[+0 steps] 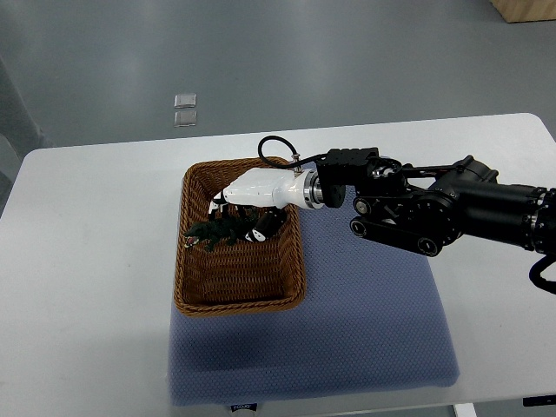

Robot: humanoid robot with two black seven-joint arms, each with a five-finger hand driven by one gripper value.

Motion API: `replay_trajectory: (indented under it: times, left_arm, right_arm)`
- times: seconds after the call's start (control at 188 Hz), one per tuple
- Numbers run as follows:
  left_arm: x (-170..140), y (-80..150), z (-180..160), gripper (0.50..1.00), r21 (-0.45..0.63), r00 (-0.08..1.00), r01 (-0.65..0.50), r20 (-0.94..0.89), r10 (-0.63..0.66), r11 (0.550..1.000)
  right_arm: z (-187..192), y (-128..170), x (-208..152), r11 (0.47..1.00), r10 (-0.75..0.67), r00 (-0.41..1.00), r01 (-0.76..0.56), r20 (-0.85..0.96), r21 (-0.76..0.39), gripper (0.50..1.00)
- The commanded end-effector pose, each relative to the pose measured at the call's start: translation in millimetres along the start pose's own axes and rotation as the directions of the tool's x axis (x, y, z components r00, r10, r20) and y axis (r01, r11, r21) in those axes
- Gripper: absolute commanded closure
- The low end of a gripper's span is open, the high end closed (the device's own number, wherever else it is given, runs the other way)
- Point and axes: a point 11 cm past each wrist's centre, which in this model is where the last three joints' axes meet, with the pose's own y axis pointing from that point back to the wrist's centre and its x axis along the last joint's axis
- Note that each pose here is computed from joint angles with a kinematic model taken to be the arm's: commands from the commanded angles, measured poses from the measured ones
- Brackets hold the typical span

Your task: Place crocodile in brown basket with right hand

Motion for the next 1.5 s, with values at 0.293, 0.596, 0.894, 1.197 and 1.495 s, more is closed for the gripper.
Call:
replay_trajectory:
  times: [0.293,0.596,0.894,1.197,1.495]
  left_arm:
    - [0,0,0,0.5,0.0,1.0,0.001,0.0,-0.001,1.0]
    - [0,0,0,0.5,0.0,1.0,0.001,0.0,-0.001,1.0]
    - [0,0,0,0.5,-0.001,1.0,0.0,-0.001,0.0,1.0]
    - [0,0,0,0.5,0.0,1.0,0.001,0.0,-0.001,1.0]
    - [0,0,0,0.5,-0.001,1.0,0.0,-0.001,0.0,1.0]
  right_arm:
    - [0,1,-14,1.0,-0.008,0.987,0.011,-0.16,0.016,1.0]
    - [3,2,-13,1.0,-0.003,0.987,0.004,-0.161,0.009,0.951]
    - [5,5,-12,1.0,0.002,0.988,0.0,-0.156,0.015,0.691]
    - [7,6,-8,1.0,0.011,0.989,-0.009,-0.146,0.011,0.642]
    - [42,41,36,0.979,0.199,0.98,-0.197,0.023,-0.055,0.603]
